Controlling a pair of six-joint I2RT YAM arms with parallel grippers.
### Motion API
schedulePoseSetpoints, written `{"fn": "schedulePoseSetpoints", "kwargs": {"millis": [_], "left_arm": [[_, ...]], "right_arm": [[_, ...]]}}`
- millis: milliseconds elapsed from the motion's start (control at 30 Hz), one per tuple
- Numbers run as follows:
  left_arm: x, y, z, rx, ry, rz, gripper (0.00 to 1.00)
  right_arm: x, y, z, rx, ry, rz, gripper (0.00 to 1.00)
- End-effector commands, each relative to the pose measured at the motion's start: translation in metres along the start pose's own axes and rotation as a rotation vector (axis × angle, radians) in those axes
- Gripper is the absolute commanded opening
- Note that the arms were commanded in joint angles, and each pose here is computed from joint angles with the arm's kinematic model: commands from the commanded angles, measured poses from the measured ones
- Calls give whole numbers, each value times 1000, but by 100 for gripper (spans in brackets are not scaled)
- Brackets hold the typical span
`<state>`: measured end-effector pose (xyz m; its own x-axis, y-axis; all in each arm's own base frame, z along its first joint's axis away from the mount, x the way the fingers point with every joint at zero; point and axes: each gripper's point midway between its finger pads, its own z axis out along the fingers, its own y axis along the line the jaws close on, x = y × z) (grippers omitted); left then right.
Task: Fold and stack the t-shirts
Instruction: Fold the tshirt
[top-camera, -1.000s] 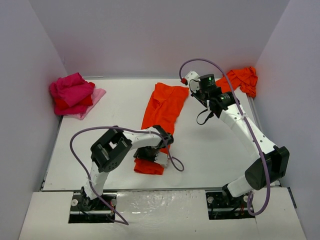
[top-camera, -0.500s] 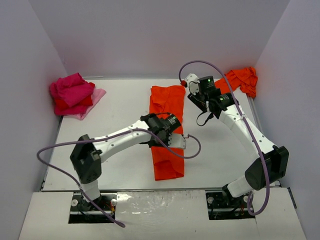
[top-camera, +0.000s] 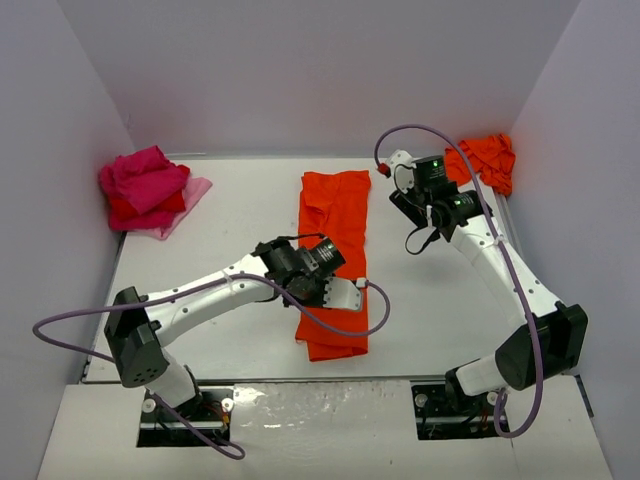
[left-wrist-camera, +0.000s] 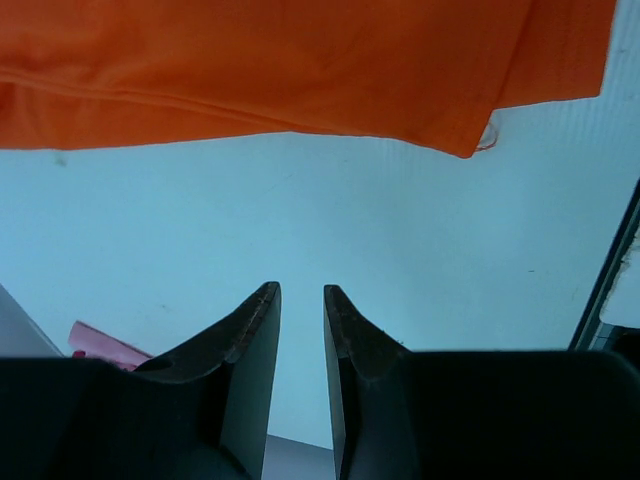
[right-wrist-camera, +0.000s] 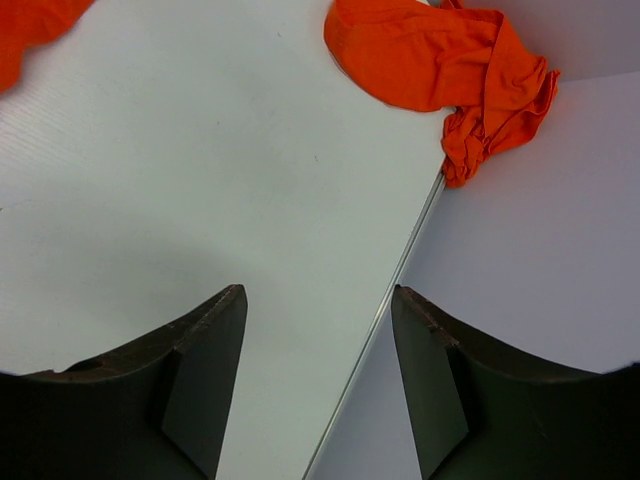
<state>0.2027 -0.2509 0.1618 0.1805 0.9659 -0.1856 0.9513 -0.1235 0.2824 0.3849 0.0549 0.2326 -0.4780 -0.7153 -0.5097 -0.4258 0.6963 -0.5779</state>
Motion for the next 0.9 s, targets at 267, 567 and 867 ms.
{"fn": "schedulePoseSetpoints", "kwargs": {"millis": [267,567,867], "left_arm": [[-54,-88,18,186,-43,147,61],[-60,-91,60,168,-33,115,62],[-83,-100,88,213,-51,107,63]], "right_arm": [[24,-22,-9,77,24,36,59],[29,-20,-7,69,31,55,60],[38,-13,-1,55,56,53,60]]}}
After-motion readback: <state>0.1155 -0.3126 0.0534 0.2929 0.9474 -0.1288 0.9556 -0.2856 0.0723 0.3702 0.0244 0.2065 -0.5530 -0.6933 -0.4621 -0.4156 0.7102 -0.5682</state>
